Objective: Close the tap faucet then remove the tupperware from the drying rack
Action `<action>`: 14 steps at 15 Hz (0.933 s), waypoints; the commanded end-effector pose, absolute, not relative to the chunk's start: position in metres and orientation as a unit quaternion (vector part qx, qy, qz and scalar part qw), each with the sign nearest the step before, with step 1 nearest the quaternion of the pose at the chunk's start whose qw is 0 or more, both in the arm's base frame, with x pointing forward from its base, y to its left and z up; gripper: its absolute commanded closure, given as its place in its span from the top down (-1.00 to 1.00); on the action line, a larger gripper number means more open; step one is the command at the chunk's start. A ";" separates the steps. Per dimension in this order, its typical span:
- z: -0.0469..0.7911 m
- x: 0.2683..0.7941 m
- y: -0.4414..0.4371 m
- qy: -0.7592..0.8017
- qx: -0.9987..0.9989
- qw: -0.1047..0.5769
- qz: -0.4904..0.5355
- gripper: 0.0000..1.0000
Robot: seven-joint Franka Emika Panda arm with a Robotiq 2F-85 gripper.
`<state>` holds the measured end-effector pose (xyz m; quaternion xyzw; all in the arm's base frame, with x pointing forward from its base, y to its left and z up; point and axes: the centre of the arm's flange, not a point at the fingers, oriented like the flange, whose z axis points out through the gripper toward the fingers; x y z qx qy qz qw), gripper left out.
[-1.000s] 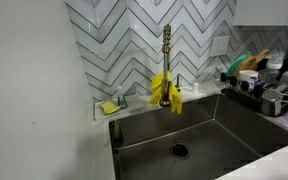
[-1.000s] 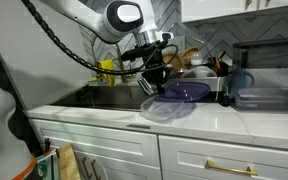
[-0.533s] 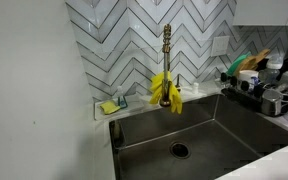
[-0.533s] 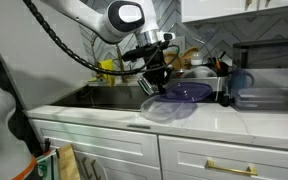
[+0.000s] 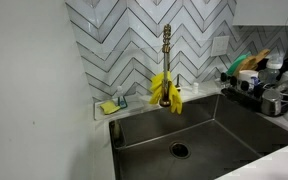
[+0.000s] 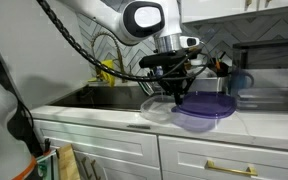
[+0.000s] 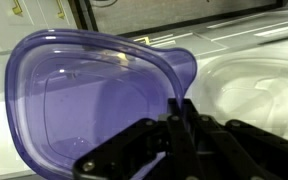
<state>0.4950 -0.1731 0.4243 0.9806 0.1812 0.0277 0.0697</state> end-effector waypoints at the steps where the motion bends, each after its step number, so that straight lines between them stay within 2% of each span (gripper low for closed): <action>1: 0.405 0.515 -0.199 0.193 0.979 0.054 0.037 -0.96; 14: 0.359 0.555 -0.200 0.189 0.980 -0.003 0.067 -0.96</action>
